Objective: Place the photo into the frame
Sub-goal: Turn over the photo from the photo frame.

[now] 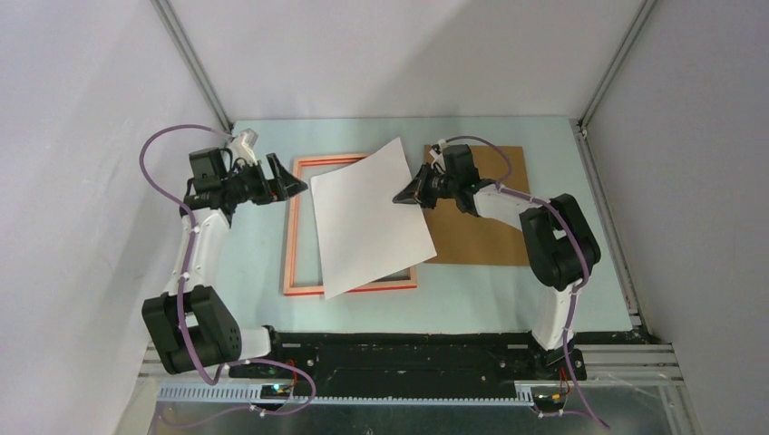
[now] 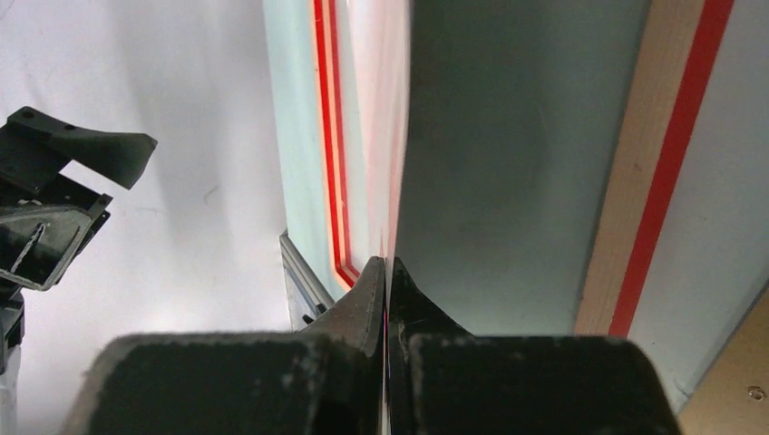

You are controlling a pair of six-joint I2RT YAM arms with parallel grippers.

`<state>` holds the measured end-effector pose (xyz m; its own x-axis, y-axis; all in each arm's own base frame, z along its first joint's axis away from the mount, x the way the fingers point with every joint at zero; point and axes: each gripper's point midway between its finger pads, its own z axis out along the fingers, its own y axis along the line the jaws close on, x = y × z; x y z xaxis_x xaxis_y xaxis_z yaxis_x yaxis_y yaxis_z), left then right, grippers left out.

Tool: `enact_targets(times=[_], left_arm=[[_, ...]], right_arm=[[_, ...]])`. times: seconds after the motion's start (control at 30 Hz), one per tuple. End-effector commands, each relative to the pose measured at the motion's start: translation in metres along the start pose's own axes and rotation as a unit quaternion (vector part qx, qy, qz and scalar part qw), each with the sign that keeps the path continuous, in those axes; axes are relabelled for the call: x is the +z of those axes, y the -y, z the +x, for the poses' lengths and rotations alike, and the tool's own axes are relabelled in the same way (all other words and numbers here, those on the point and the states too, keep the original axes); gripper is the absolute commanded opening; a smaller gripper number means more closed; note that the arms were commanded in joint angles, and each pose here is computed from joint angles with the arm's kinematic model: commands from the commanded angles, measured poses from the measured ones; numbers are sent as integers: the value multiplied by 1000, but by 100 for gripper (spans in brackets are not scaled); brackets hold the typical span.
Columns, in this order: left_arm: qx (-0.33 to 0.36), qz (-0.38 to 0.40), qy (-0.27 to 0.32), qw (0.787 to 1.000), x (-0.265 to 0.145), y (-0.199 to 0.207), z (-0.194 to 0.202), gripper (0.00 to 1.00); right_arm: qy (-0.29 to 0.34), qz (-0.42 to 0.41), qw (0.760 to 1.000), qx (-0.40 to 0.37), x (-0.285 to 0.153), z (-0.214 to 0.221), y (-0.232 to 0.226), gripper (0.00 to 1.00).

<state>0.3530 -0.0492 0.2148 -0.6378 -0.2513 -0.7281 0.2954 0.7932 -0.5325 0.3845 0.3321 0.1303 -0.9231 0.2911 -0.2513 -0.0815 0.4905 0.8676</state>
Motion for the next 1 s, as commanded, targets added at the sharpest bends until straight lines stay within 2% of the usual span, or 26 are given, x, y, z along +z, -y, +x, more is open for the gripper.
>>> enact_targets(times=[0.0,0.23,0.5,0.97], left_arm=[[21,-12,9,1000,1,-9,-7,92],[17,-38,-1,999,7,-26,0,92],[13,-62,-13,998,11,-40,10,93],[8,-74,-12,997,14,-47,5,93]], right_arm=[[13,18,1000,-8,10,0,13,0],[19,7,1000,11,20,-7,21,0],[62,-9,997,37,25,-34,30,0],[79,-24,995,60,43,-35,33,0]])
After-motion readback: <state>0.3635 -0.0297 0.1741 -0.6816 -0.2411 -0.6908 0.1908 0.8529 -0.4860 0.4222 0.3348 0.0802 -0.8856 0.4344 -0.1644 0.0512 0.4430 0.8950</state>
